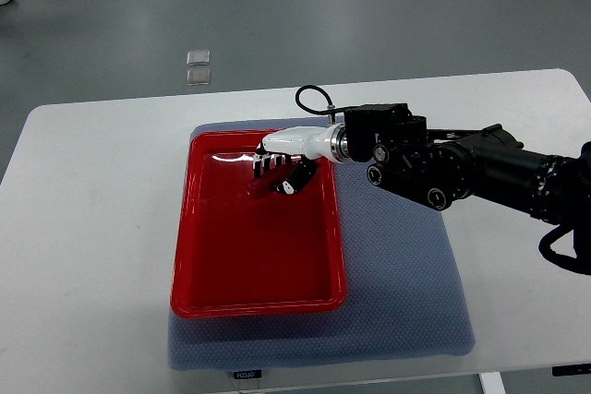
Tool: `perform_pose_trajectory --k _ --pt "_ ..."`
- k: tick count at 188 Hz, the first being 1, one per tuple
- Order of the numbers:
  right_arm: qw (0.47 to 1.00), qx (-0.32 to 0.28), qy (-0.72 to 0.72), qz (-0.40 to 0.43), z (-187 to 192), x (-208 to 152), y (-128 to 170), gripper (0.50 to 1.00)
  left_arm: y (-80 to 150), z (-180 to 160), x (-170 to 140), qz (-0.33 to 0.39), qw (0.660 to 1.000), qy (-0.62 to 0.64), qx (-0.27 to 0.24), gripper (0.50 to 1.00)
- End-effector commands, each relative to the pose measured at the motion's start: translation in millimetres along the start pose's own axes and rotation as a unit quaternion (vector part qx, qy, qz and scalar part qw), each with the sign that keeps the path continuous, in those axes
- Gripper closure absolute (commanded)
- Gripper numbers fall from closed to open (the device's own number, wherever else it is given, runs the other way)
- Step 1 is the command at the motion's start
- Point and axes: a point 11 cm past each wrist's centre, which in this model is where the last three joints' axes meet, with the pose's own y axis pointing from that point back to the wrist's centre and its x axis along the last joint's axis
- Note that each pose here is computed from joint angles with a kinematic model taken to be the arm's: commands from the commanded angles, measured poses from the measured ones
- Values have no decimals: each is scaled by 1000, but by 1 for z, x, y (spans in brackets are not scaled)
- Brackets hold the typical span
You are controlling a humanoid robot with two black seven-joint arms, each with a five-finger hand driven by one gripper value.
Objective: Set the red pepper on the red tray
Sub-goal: 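Open the right hand to drop the pepper into the tray, raise hand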
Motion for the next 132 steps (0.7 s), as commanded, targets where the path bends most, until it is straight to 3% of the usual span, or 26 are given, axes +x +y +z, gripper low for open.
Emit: perform_pose_trajectory --k 1,7,8,15,20,30,31,39,48,49,51,74,97,106,107,132 --pt "1000 0 -4 4 2 -5 0 985 0 0 -1 -1 1000 0 0 500" --pt "1000 0 -4 4 2 -5 0 985 0 0 -1 -1 1000 0 0 500" --pt "1000 0 -6 3 3 -7 -1 904 0 0 -1 0 1000 0 0 500" --pt "1000 0 -6 4 3 -8 -1 842 0 0 -1 0 1000 1 0 500" --pt "1000 1 -9 3 3 -9 -1 757 0 -1 -1 0 1000 2 1 500" --pt "1000 1 -9 3 3 -9 -1 756 0 -1 -1 0 1000 2 1 500" --pt "1000 1 -12 2 4 -12 -1 663 0 -1 -1 0 1000 2 0 500" --pt "1000 1 -12 2 4 -12 -1 620 0 -1 0 0 1000 2 1 500" --pt "1000 1 -12 2 4 -12 -1 619 0 -1 0 0 1000 2 1 500" --pt "1000 2 -16 3 3 -11 -1 591 0 -1 0 0 1000 2 1 500" --pt "1000 2 -16 3 3 -11 -1 589 0 -1 0 0 1000 2 1 500" --pt "1000 5 -23 9 2 -8 -1 589 0 -1 0 0 1000 2 1 500" --pt "992 38 -86 87 -13 44 6 589 0 -1 0 0 1000 2 1 500" --pt "992 38 -86 87 -13 44 6 589 0 -1 0 0 1000 2 1 500" --pt "982 58 -132 119 -18 64 11 589 0 -1 0 0 1000 2 1 500" --pt "942 109 -265 175 -19 96 26 589 0 -1 0 0 1000 2 1 500"
